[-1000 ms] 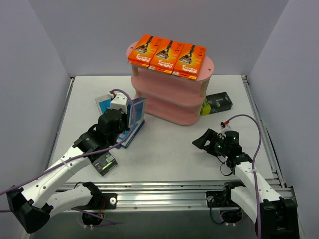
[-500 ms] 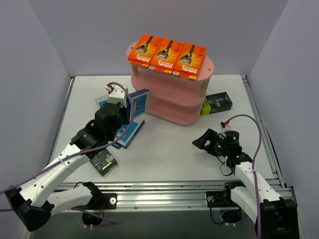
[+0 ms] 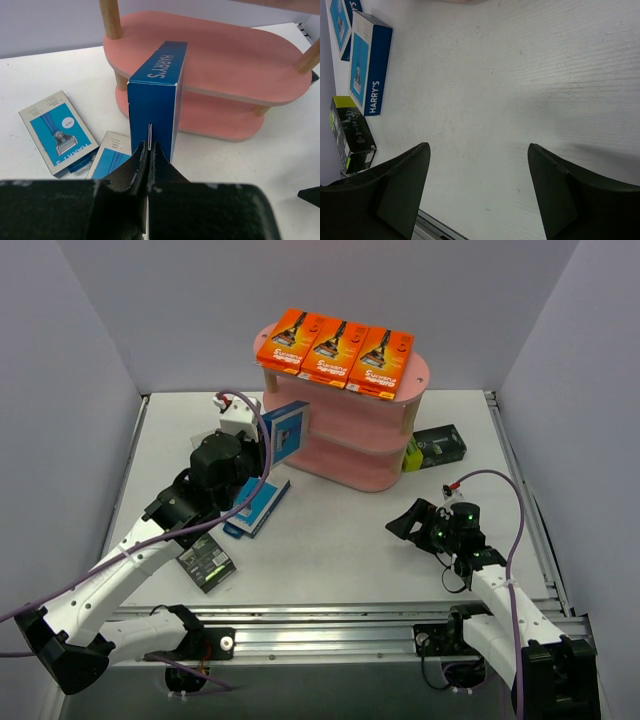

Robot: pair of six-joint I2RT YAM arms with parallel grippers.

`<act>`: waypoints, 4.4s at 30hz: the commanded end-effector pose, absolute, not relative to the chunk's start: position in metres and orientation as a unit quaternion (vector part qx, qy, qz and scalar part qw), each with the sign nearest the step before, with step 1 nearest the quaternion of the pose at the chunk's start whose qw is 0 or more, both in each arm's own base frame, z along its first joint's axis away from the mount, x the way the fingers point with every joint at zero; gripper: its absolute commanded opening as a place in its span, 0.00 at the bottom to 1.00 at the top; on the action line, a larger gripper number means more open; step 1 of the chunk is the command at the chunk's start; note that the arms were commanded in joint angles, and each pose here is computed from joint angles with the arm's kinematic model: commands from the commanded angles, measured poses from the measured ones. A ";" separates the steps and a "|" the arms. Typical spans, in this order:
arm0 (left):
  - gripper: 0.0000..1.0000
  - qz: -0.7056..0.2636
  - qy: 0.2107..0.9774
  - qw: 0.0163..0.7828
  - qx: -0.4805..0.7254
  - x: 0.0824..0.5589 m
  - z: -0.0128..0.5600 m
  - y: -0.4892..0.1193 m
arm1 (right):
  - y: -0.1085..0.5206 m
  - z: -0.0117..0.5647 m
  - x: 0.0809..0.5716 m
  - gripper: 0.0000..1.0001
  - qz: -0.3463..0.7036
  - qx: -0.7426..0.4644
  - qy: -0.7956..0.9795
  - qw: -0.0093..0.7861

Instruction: Place and organize the shaving razors onto the shelf

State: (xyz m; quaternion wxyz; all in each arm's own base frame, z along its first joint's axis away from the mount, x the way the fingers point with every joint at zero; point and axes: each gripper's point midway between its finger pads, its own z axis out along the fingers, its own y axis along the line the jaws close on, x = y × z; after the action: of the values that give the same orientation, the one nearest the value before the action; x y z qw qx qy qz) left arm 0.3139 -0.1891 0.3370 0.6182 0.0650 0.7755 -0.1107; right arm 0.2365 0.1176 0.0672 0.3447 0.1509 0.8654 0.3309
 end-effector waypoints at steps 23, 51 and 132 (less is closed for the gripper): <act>0.02 -0.188 0.698 0.691 0.005 0.337 0.405 -0.213 | 0.114 0.073 0.244 0.75 0.326 0.150 0.859 0.365; 0.02 -0.263 0.686 0.654 -0.178 0.347 0.351 -0.175 | 0.113 0.072 0.244 0.75 0.325 0.152 0.859 0.365; 0.02 -0.488 0.571 0.530 -0.395 0.486 0.277 -0.186 | 0.114 0.053 0.244 0.76 0.316 0.158 0.880 0.319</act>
State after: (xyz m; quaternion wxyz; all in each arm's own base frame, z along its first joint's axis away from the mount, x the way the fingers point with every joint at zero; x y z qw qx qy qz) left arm 0.4761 -0.1902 0.2365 0.4965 -0.3940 0.6235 -0.4578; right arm 0.2307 0.1139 0.0386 0.2953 0.1713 0.8875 0.3096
